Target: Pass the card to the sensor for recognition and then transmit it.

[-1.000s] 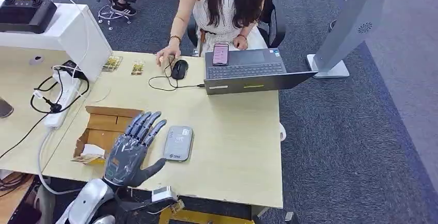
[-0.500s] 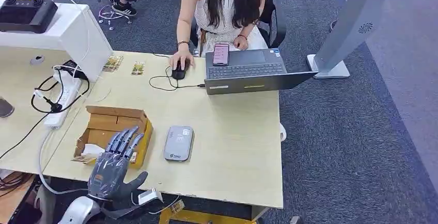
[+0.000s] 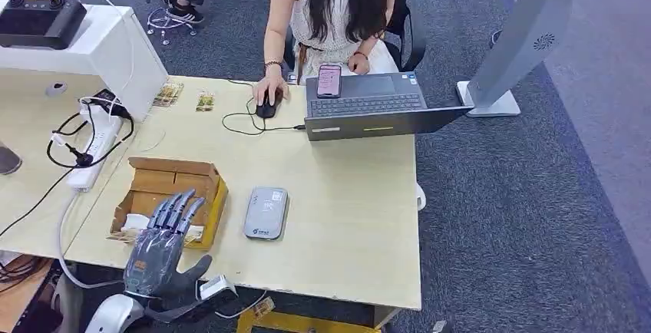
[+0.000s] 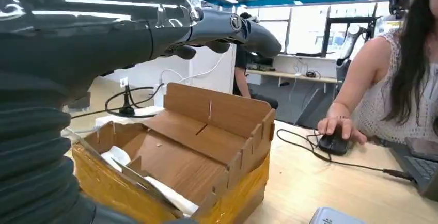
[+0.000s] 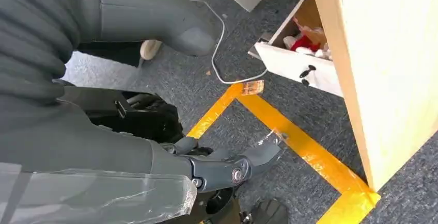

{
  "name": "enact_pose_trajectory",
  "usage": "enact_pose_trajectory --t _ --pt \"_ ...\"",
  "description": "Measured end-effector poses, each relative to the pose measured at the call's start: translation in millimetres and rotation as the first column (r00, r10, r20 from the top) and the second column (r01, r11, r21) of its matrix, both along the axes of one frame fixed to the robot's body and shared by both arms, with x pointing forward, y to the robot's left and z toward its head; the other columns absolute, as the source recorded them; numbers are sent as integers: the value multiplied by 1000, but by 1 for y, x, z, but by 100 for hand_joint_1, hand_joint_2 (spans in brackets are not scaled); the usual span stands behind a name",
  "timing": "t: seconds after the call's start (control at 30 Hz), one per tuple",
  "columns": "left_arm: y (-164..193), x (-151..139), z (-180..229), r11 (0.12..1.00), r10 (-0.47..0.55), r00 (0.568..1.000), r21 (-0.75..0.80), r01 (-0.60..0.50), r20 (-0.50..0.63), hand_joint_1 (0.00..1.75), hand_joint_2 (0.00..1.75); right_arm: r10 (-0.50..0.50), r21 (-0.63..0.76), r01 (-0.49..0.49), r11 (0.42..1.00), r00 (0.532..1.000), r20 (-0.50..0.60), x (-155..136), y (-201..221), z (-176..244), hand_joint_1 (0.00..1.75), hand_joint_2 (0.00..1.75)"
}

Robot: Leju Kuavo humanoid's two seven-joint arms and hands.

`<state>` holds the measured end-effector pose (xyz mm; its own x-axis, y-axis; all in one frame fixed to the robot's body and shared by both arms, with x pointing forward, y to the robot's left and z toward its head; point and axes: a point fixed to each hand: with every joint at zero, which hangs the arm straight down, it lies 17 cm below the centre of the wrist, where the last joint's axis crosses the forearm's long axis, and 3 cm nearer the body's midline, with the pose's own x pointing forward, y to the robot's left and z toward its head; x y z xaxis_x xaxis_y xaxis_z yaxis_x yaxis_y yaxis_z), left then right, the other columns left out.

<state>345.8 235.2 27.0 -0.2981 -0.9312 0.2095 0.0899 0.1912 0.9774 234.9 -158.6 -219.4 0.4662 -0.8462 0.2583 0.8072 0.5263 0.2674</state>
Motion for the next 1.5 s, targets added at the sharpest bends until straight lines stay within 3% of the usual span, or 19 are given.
enact_pose_trajectory --t 0.6,1.1,1.47,1.5 --pt "41 11 -29 988 137 989 85 -132 -49 0 175 17 -4 -17 1000 1000 2 1 1 0 0 175" --pt "46 10 -37 983 163 984 96 -155 -71 0 175 19 -4 -19 1000 1000 4 1 1 1 0 175" --pt "65 15 -39 966 236 968 123 -226 -79 0 175 26 -2 -25 1000 1000 9 2 2 1 0 175" --pt "64 15 -39 967 236 968 123 -225 -81 175 175 25 -3 -25 1000 1000 9 2 2 1 0 175"
